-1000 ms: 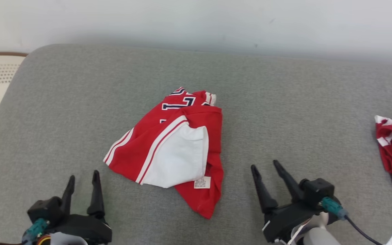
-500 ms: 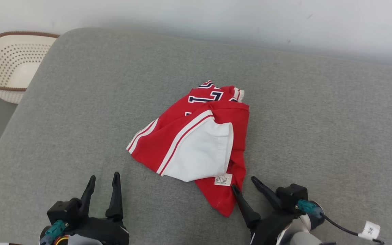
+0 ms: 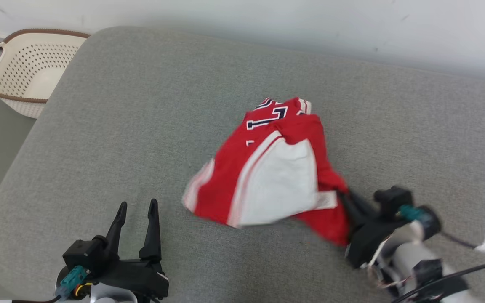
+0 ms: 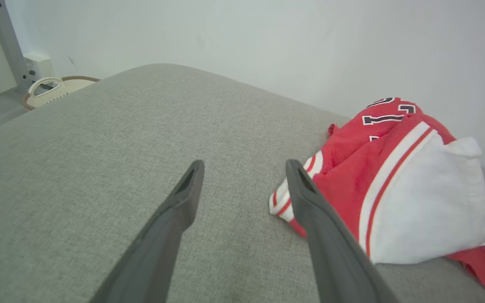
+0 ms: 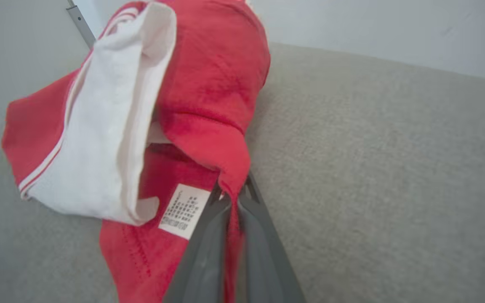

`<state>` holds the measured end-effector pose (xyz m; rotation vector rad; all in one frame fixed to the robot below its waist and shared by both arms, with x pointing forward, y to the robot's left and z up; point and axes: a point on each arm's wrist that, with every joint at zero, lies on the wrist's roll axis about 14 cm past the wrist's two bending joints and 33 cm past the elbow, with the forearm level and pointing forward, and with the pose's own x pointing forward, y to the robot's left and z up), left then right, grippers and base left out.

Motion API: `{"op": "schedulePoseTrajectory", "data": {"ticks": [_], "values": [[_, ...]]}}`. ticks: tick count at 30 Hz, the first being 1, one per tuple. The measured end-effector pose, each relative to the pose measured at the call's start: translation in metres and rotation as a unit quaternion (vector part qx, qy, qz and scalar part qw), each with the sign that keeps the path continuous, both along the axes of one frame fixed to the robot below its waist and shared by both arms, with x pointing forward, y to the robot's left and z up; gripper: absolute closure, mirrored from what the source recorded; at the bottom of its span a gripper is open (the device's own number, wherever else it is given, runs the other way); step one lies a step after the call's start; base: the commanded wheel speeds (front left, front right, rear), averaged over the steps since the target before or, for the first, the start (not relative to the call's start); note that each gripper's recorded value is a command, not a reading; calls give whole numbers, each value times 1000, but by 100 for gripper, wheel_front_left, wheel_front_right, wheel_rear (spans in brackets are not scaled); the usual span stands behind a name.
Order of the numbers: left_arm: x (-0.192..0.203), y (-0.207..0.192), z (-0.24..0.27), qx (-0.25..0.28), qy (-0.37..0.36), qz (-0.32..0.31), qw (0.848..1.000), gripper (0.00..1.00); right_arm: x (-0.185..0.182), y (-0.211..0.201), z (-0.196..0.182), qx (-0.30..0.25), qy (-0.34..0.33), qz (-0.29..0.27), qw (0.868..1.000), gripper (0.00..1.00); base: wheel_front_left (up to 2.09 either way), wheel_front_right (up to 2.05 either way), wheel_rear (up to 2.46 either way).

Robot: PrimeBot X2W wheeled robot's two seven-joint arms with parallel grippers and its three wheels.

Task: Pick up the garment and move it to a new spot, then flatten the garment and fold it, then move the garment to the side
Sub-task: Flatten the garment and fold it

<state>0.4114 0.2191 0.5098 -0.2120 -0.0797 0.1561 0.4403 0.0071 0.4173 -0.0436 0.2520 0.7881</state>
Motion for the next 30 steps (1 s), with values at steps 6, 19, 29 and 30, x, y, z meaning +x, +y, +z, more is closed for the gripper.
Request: {"op": "schedulePoseTrajectory", "data": {"ticks": [6, 19, 29, 30], "values": [[7, -29, 13, -11, -21, -43, 999, 0, 60, -61, 60, -72, -130, -31, 988, 100, 0, 0, 0], [11, -73, 24, -23, -36, -102, 994, 0, 75, -63, 172, -96, -295, -7, 951, 100, 0, 0, 0], [-2, -66, 23, -20, -32, -93, 995, 0, 56, 31, 249, -13, -366, 76, 927, 100, 0, 0, 0], [-5, -63, 21, -20, -29, -89, 995, 0, 56, 36, 257, -5, -372, 78, 925, 100, 0, 0, 0]]}}
